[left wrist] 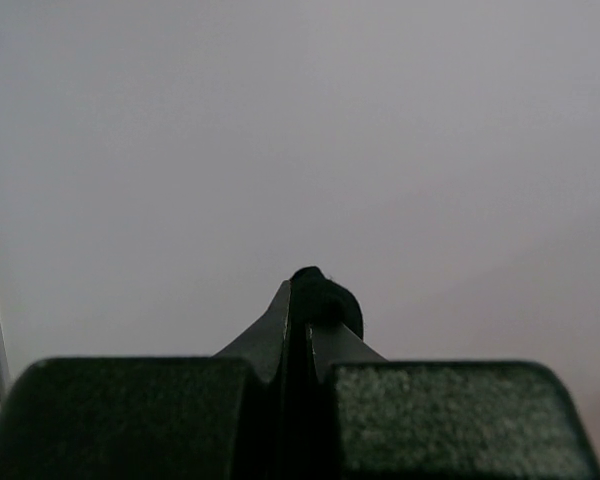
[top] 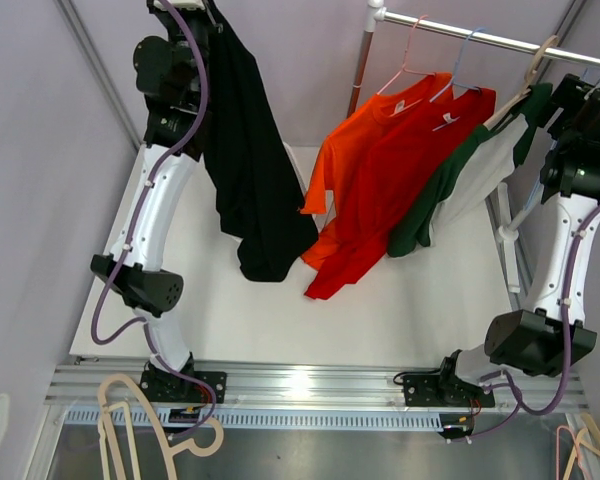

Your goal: Remove the t-shirt from the hanger

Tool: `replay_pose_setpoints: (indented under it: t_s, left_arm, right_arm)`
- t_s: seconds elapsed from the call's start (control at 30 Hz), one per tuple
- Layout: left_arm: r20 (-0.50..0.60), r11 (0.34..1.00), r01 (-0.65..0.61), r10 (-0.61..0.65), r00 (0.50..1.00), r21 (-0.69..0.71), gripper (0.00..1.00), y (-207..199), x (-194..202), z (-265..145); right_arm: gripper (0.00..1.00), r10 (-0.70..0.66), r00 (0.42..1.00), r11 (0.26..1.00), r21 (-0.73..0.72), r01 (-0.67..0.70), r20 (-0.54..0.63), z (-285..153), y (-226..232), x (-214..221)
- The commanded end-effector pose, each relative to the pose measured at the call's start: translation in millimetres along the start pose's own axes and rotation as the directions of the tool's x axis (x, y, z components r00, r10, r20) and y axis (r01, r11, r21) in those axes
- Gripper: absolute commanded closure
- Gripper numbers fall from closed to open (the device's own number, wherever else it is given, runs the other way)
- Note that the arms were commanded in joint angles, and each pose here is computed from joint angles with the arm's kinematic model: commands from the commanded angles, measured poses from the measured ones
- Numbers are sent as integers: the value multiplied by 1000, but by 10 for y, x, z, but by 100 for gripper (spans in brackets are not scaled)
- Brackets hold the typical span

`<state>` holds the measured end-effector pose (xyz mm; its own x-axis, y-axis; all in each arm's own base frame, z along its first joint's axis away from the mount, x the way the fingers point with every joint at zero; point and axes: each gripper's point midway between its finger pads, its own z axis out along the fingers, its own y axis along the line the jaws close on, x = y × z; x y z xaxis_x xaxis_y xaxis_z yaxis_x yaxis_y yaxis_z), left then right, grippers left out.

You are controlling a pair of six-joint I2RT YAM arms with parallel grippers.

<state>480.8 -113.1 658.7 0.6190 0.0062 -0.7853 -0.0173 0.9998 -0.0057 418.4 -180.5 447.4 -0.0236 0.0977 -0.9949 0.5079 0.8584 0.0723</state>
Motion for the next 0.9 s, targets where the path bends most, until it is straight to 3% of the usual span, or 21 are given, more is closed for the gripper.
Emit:
replay_pose_setpoints:
  t_s: [0.0, 0.07, 0.2, 0.23, 0.33, 0.37, 0.47, 0.57, 0.6, 0.67, 0.73, 0.87]
  left_arm:
    - [82, 997, 81, -80, 993, -6, 99, 132, -239, 79]
    - [74, 996, 87, -86, 994, -12, 99, 136, -137, 104]
    - [5, 994, 105, -105, 994, 34, 99, 32, 233, 143]
    - [-61, 993, 108, -105, 993, 52, 99, -44, 536, 121]
    - [-149, 986, 153, -142, 979, 66, 99, -148, 868, 45]
    - [-225, 983, 175, -159, 961, 54, 99, -192, 1210, -63]
    - [-340, 972, 236, -216, 915, 18, 99, -255, 1655, -279]
    - [-487, 967, 239, -250, 837, -87, 99, -264, 2183, -554]
    - [-578, 973, 207, -230, 783, -107, 99, -306, 2480, -776]
    - [-629, 963, 176, -268, 730, -206, 99, -256, 2721, -984]
    - [-725, 955, 158, -295, 623, -253, 99, -339, 3104, -1375]
    - [-823, 941, 125, -336, 458, -314, 99, -462, 3585, -2013]
  right_arm:
    - [6, 28, 997, 999, 37, -31, 77, -326, -118, -306]
    - [1, 44, 996, 998, 45, -47, 79, -447, -145, -323]
    - [0, 57, 996, 997, 40, -60, 74, -648, -166, -351]
    - [0, 60, 995, 997, 38, -63, 84, -726, -176, -390]
    - [0, 72, 992, 997, 24, -74, 104, -819, -173, -443]
    - [0, 82, 991, 996, 12, -84, 103, -841, -153, -460]
    - [1, 110, 989, 993, -62, -105, 94, -938, -18, -589]
    - [0, 158, 985, 974, -175, -144, 70, -1017, 198, -690]
    - [1, 181, 982, 966, -200, -166, 59, -1019, 253, -706]
    - [0, 196, 980, 943, -283, -178, 37, -1067, 412, -740]
    - [0, 214, 977, 925, -324, -199, 10, -1060, 513, -729]
    - [0, 214, 975, 892, -395, -219, -56, -1029, 715, -655]
